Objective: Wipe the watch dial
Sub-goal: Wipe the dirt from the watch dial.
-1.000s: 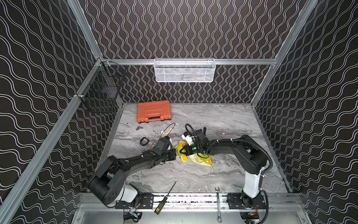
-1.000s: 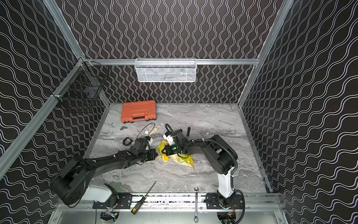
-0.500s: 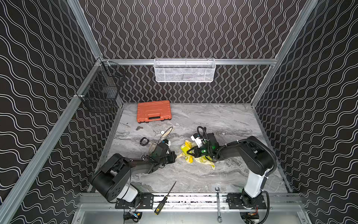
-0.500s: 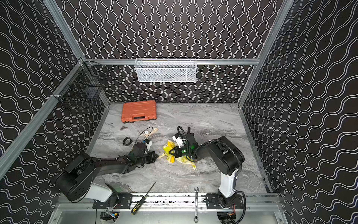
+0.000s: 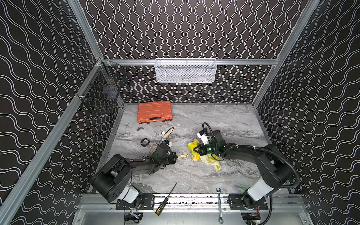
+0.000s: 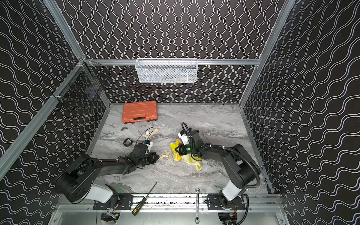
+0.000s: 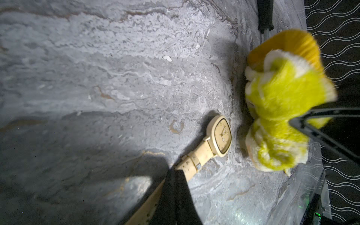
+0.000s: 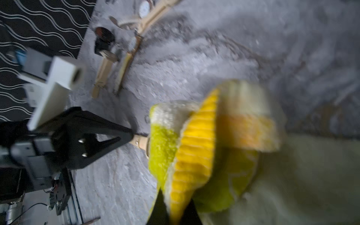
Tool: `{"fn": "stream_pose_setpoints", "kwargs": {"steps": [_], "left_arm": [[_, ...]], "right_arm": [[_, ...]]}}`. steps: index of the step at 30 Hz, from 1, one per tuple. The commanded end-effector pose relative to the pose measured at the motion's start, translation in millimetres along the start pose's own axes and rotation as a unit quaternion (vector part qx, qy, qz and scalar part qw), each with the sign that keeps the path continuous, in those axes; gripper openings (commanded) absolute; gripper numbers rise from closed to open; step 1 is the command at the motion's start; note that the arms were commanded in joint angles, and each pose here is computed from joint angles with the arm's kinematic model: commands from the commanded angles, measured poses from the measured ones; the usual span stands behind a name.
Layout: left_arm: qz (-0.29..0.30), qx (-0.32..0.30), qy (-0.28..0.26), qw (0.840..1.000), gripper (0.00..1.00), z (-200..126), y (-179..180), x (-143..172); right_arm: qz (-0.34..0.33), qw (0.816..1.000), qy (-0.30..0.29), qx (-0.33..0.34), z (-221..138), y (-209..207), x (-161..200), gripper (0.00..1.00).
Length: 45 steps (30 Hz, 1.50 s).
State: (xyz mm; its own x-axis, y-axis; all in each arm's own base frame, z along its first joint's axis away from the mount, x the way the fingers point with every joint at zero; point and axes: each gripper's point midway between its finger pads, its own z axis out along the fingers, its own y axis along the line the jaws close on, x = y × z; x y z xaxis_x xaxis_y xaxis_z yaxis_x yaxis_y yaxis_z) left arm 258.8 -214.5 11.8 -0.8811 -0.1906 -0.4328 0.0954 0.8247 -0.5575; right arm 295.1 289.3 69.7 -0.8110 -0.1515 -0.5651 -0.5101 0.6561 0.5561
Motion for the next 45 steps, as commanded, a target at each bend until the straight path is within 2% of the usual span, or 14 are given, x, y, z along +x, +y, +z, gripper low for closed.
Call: {"fn": "stream_pose_setpoints", "kwargs": {"steps": [1,8,10,15,21,23,27,30,33,35,37,40,43,45], "left_arm": [[-0.014,-0.113,0.051,0.992,0.02,-4,51,32],[-0.017,-0.126,0.045,0.991,0.02,-6,57,31],[-0.026,-0.138,0.045,0.989,0.02,-9,63,34],[-0.029,-0.152,0.041,0.987,0.03,-13,69,36],[-0.028,-0.162,0.048,0.985,0.02,-10,72,37],[-0.035,-0.168,0.050,0.984,0.03,-10,75,39],[-0.032,-0.159,0.063,0.985,0.03,-5,70,39],[-0.038,-0.171,0.058,0.983,0.03,-6,75,39],[-0.037,-0.167,0.065,0.983,0.03,-3,73,40],[-0.031,-0.170,0.063,0.983,0.03,-4,74,38],[-0.037,-0.176,0.063,0.982,0.03,-6,77,41],[-0.031,-0.167,0.070,0.983,0.02,-3,73,41],[-0.031,-0.179,0.065,0.981,0.03,-8,78,42],[-0.035,-0.175,0.068,0.982,0.03,-9,77,44]], "right_arm": [[-0.022,0.999,0.019,-0.026,12,18,4,0.00],[-0.028,0.996,0.070,-0.053,58,15,35,0.00],[-0.006,0.996,0.092,-0.011,68,-14,54,0.00],[0.087,0.989,0.117,0.026,58,-69,94,0.00],[0.104,0.984,0.116,0.087,33,-103,110,0.00],[0.101,0.984,0.116,0.088,32,-102,108,0.00],[0.078,0.991,0.079,0.073,28,-92,86,0.00],[0.047,0.996,0.036,0.062,17,-72,44,0.00],[0.002,0.999,-0.014,0.040,2,-37,0,0.00],[-0.038,0.999,-0.025,0.020,0,-10,-17,0.00],[-0.077,0.997,-0.020,0.000,10,14,-16,0.00],[-0.111,0.993,0.003,-0.030,38,33,9,0.00],[-0.097,0.994,0.038,-0.021,60,19,33,0.00],[-0.076,0.996,0.043,-0.003,63,2,48,0.00]]}}
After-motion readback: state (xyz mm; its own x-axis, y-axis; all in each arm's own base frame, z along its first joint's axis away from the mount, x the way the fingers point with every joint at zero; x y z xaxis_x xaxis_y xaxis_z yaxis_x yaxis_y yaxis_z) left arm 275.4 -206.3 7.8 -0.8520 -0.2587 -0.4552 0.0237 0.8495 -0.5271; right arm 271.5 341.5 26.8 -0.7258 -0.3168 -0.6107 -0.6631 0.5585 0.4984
